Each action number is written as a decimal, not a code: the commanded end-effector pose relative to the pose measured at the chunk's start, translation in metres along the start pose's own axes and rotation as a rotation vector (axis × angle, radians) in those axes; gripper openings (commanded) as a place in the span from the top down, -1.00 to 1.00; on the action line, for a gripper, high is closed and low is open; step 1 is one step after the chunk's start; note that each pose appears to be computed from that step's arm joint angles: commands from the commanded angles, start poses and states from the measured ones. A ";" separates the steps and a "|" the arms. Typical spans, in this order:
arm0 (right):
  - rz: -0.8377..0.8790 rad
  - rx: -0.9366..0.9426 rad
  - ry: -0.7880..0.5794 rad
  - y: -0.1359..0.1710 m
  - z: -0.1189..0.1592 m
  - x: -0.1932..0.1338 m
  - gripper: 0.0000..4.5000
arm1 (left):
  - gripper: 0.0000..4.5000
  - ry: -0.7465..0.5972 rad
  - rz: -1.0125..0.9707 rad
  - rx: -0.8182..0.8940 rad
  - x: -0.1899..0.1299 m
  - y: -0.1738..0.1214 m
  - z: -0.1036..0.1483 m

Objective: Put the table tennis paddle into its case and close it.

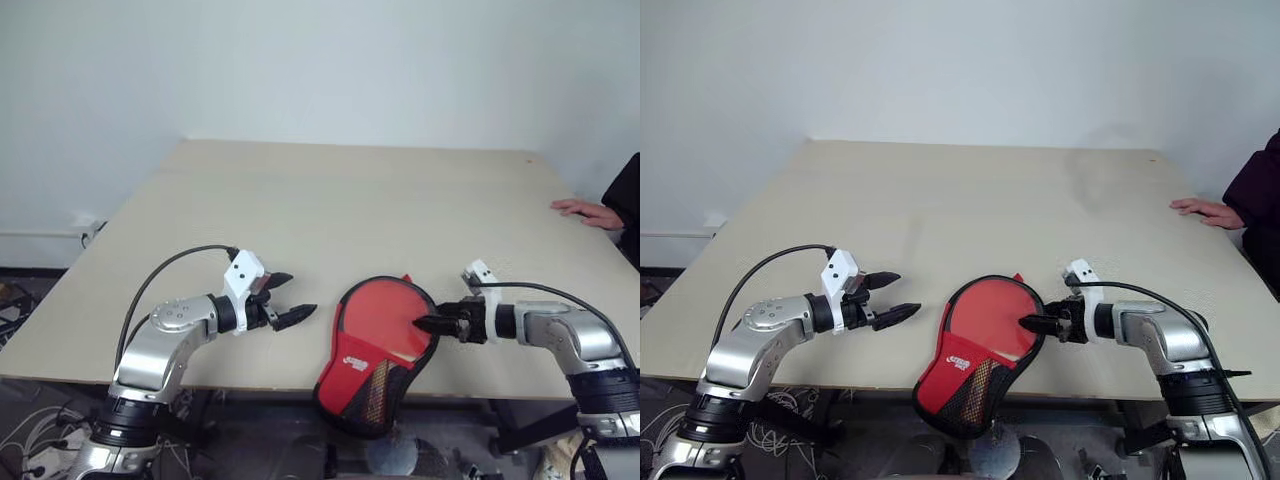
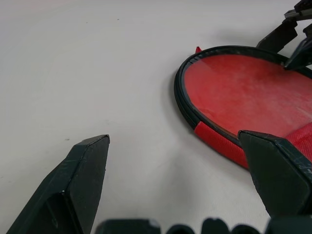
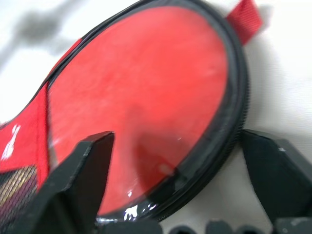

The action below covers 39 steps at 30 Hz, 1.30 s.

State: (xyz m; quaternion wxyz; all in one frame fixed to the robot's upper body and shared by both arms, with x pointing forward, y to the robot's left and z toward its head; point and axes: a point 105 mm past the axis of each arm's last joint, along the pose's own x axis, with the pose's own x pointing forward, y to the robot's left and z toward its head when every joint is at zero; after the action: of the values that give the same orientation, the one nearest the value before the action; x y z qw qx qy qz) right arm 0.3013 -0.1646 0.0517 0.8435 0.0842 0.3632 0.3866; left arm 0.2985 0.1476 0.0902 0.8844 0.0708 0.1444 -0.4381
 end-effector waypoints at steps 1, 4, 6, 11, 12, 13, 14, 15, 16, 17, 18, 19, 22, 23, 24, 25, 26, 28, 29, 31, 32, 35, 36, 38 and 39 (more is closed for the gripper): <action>-0.010 0.020 -0.011 -0.001 0.006 -0.001 -0.35 | -1.00 -0.043 0.007 0.039 -0.001 -0.001 0.014; 0.019 0.062 -0.019 0.002 0.007 0.000 0.00 | -1.00 -0.043 0.011 0.038 -0.001 -0.001 0.013; 0.028 0.074 -0.024 0.003 0.009 -0.001 0.26 | -1.00 -0.043 0.013 0.035 -0.001 -0.001 0.012; 0.045 0.103 -0.040 0.006 0.014 -0.002 0.76 | -1.00 -0.041 0.013 0.031 0.001 -0.002 0.011; 0.051 0.113 -0.046 0.007 0.016 -0.002 0.87 | -1.00 -0.041 0.013 0.031 0.001 -0.002 0.010; 0.055 0.120 -0.052 0.007 0.019 -0.003 0.98 | -1.00 -0.041 0.014 0.030 0.001 -0.002 0.010; 0.057 0.125 -0.057 0.007 0.021 -0.003 0.99 | -1.00 -0.041 0.014 0.030 0.001 -0.002 0.010; 0.056 0.125 -0.062 0.007 0.023 -0.004 0.99 | -1.00 -0.041 0.014 0.030 0.001 -0.002 0.010; 0.060 0.121 -0.080 0.007 0.031 -0.006 0.99 | -1.00 -0.040 0.014 0.029 0.002 -0.002 0.010; 0.072 0.114 -0.100 0.008 0.039 -0.009 0.99 | -1.00 -0.040 0.014 0.029 0.002 -0.002 0.009; 0.080 0.106 -0.115 0.009 0.046 -0.011 0.99 | -1.00 -0.040 0.015 0.029 0.003 -0.002 0.009; 0.089 0.097 -0.128 0.010 0.053 -0.013 0.99 | -1.00 -0.040 0.014 0.028 0.003 -0.002 0.009; 0.100 0.062 -0.166 0.011 0.076 -0.021 0.99 | -1.00 -0.040 0.016 0.026 0.004 -0.002 0.008; 0.100 0.050 -0.178 0.011 0.084 -0.023 0.99 | -1.00 -0.040 0.016 0.025 0.004 -0.001 0.008; 0.101 0.038 -0.186 0.012 0.091 -0.025 0.99 | -1.00 -0.039 0.016 0.024 0.005 -0.001 0.008; 0.099 0.031 -0.194 0.012 0.100 -0.025 0.99 | -1.00 -0.038 0.017 0.023 0.005 -0.001 0.007; 0.096 0.020 -0.205 0.013 0.111 -0.026 0.99 | -1.00 -0.036 0.018 0.022 0.005 -0.001 0.006; 0.093 0.010 -0.215 0.014 0.123 -0.025 0.99 | -1.00 -0.035 0.019 0.020 0.005 0.000 0.005; 0.091 0.008 -0.221 0.013 0.128 -0.025 0.99 | -1.00 -0.035 0.020 0.019 0.006 0.000 0.005; 0.044 0.013 -0.269 0.008 0.154 -0.020 0.99 | -1.00 -0.035 0.022 0.017 0.006 0.000 0.005; 0.025 0.011 -0.279 0.006 0.162 -0.018 0.99 | -1.00 -0.035 0.023 0.017 0.007 0.000 0.005; -0.046 -0.006 -0.303 -0.003 0.180 -0.011 0.99 | -1.00 -0.036 0.024 0.017 0.007 0.001 0.005; -0.069 -0.020 -0.304 -0.006 0.184 -0.008 0.99 | -1.00 -0.036 0.025 0.018 0.007 0.000 0.005; -0.125 -0.043 -0.297 -0.015 0.186 -0.003 0.99 | -1.00 -0.037 0.026 0.019 0.007 0.000 0.005; -0.177 -0.057 -0.302 -0.024 0.186 -0.001 0.99 | -1.00 -0.038 0.027 0.019 0.006 0.001 0.006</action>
State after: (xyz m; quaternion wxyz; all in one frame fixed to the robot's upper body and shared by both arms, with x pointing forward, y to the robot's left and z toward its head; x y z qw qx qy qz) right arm 0.4269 -0.1477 0.1595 0.8972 0.1181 0.2719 0.3273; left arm 0.3002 0.1415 0.0801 0.8887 0.0594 0.1475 -0.4300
